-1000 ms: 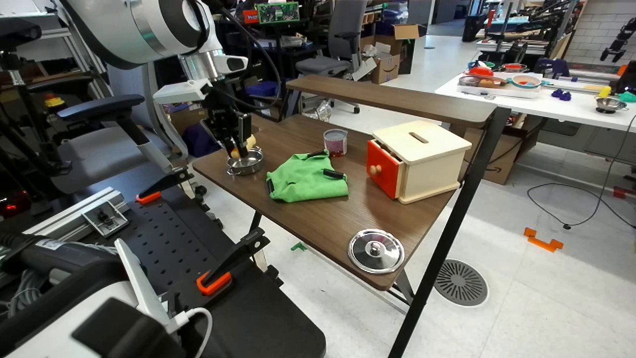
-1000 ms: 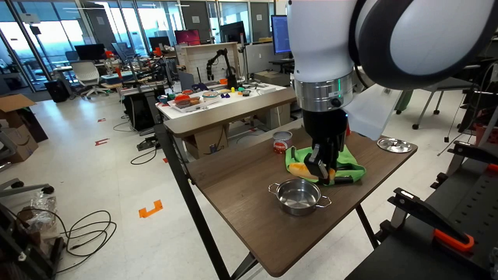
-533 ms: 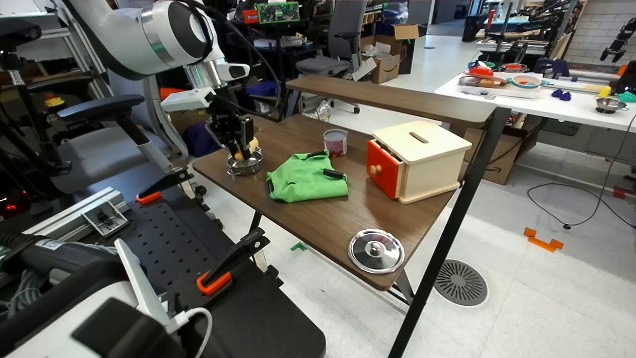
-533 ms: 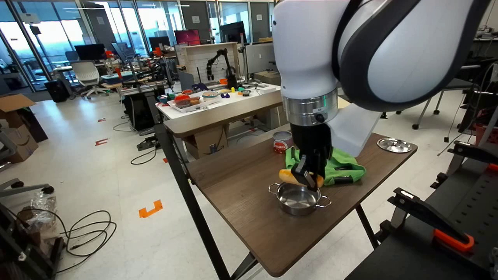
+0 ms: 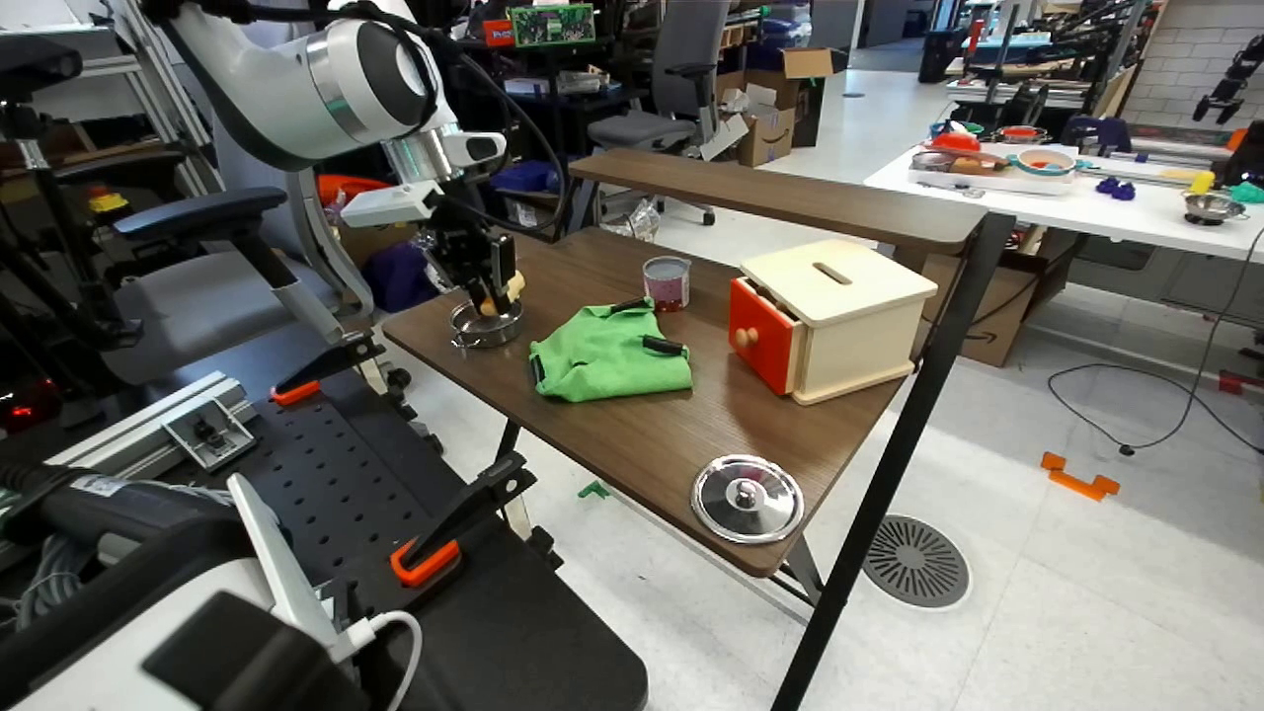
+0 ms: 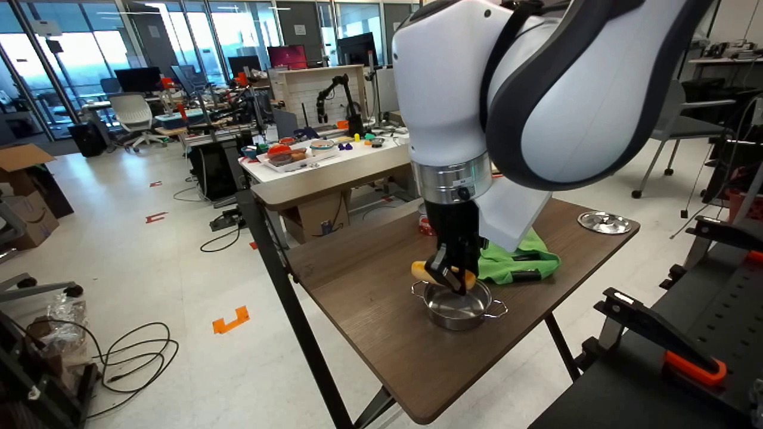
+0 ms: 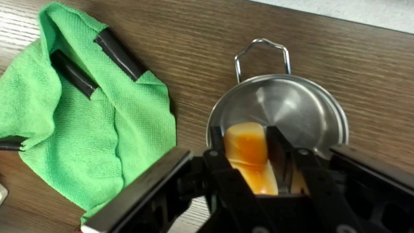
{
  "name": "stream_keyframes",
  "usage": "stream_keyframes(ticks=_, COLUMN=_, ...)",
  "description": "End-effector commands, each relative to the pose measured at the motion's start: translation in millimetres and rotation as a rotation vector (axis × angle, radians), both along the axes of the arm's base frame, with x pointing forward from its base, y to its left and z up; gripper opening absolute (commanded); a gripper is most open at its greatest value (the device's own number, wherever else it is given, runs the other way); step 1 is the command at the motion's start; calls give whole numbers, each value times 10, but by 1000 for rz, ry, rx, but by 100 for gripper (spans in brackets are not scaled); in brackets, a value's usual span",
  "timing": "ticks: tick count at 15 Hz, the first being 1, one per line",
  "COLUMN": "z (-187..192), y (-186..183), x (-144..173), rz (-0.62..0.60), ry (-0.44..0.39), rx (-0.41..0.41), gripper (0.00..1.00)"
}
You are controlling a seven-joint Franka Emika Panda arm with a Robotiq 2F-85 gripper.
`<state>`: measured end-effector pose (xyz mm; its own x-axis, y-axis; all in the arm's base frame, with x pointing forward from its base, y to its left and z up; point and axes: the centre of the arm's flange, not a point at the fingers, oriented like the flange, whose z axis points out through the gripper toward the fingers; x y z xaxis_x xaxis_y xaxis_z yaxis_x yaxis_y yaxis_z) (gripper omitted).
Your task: Put the yellow object into the silver pot.
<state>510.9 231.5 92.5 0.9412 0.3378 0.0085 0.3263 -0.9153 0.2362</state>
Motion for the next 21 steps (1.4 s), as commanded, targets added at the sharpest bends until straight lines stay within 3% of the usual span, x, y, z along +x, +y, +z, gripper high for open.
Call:
stream_keyframes(ticks=1, z=-49, y=121, x=57, rz=0, ry=-25, rx=8, gripper=13)
stream_keyframes(ticks=13, z=221, y=191, x=18, rz=-14, ry=-22, rx=59, gripper=13)
stream_keyframes(ticks=21, z=124, y=220, x=-121, rz=-35, ry=19, rx=70, gripper=13)
